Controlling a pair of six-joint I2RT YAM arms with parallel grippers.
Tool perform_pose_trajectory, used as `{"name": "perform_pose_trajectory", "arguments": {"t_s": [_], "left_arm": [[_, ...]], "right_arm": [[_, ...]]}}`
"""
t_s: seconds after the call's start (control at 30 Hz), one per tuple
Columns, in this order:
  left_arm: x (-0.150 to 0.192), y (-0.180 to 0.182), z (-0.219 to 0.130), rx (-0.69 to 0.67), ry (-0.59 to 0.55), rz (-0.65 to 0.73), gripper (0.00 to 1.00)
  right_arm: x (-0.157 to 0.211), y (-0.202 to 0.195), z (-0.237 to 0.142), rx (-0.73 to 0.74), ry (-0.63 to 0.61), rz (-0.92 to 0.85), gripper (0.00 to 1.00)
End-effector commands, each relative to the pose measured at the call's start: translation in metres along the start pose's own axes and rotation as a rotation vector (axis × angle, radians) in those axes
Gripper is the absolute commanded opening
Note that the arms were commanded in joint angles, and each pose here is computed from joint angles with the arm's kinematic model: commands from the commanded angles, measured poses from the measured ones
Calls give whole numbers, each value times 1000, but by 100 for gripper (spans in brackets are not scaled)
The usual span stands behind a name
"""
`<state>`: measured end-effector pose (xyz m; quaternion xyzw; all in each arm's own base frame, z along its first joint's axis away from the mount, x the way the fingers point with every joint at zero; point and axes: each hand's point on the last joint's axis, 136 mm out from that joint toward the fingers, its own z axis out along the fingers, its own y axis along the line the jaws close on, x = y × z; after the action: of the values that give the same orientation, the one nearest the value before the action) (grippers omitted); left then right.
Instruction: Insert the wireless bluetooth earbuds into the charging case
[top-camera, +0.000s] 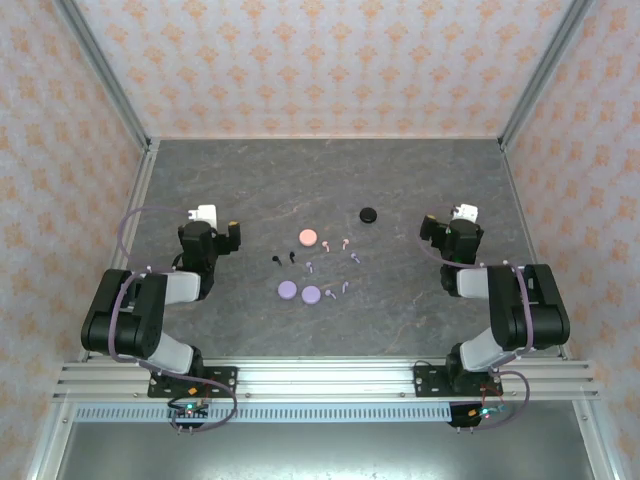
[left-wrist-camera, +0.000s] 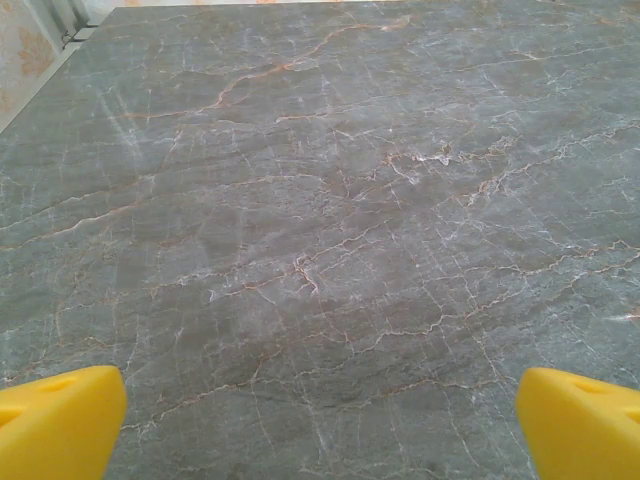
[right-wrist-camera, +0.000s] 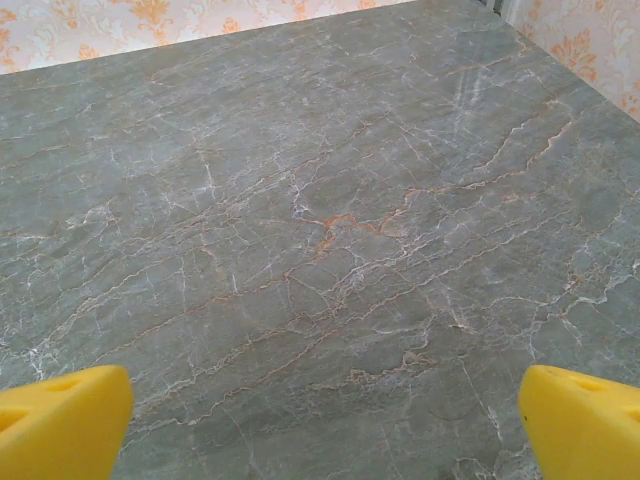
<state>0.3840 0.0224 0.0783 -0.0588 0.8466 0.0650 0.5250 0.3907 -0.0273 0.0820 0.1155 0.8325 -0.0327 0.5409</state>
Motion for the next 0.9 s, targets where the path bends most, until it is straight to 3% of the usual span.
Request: {"name": "perform_pose_trajectory", "arguments": {"t_s": [0.0,0.87], "left_arm": [[-18,0,2,2,-51,-20,100],[-18,1,2,-2,-51,-21,100]], "right_arm": [[-7,-2,0,18,-21,14,99],[-7,-1,0,17,-20,15,99]]}}
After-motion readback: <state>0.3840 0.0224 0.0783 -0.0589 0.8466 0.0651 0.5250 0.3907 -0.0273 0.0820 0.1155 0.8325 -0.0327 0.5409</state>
